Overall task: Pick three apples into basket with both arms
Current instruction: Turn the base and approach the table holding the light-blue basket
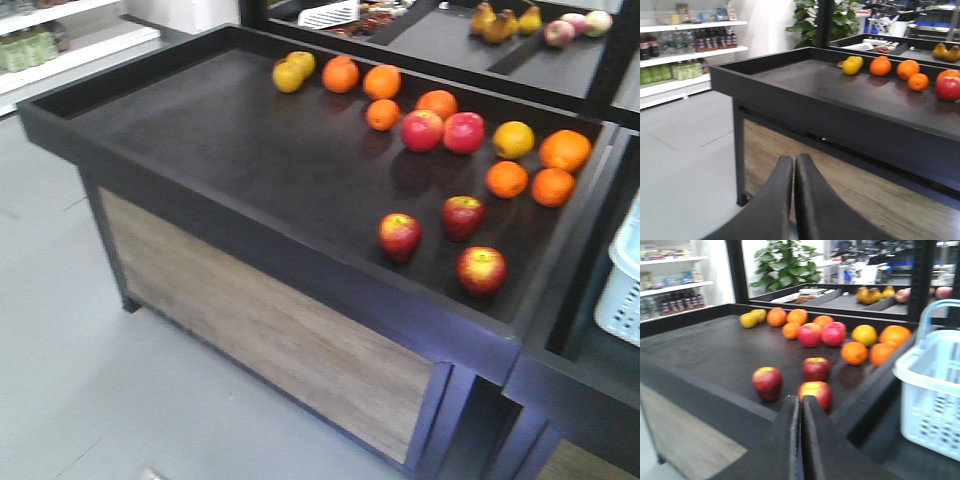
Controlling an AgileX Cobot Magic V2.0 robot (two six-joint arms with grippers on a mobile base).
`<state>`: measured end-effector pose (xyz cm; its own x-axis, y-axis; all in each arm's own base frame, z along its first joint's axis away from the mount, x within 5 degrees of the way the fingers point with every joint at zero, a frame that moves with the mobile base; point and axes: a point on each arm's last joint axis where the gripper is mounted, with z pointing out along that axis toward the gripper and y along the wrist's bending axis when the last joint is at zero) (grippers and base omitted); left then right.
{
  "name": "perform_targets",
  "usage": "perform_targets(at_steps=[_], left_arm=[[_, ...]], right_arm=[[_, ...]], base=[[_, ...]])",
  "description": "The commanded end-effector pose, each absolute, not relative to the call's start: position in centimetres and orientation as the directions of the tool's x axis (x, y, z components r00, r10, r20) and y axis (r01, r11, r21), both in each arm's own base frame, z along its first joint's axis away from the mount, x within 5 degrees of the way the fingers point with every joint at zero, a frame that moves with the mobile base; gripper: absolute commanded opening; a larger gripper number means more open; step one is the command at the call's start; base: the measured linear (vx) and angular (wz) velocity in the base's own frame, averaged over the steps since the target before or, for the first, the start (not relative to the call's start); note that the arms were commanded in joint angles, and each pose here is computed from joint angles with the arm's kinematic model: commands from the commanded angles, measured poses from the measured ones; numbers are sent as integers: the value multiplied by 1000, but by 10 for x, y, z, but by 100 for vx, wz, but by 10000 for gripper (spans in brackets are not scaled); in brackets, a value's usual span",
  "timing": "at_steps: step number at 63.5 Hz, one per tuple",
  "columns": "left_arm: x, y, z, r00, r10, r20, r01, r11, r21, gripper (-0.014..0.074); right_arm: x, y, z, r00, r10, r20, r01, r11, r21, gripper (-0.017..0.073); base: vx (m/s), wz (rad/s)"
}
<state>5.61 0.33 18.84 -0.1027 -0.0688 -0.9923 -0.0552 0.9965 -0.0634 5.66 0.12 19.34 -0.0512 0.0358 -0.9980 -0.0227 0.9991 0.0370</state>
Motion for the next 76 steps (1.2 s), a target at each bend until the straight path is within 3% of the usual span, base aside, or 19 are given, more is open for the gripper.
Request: perform_targets(at_steps=[1,76], left_arm=[[56,3,194,-21,-73,-997,-45,996,-72,-7],[56,3,194,-21,-73,-997,-45,996,-72,-7]], right_arm=[[56,1,196,24,20,-1000,-21,1000,20,-4],[56,1,196,24,20,-1000,-21,1000,20,-4]], base=[[8,-41],[4,-40]])
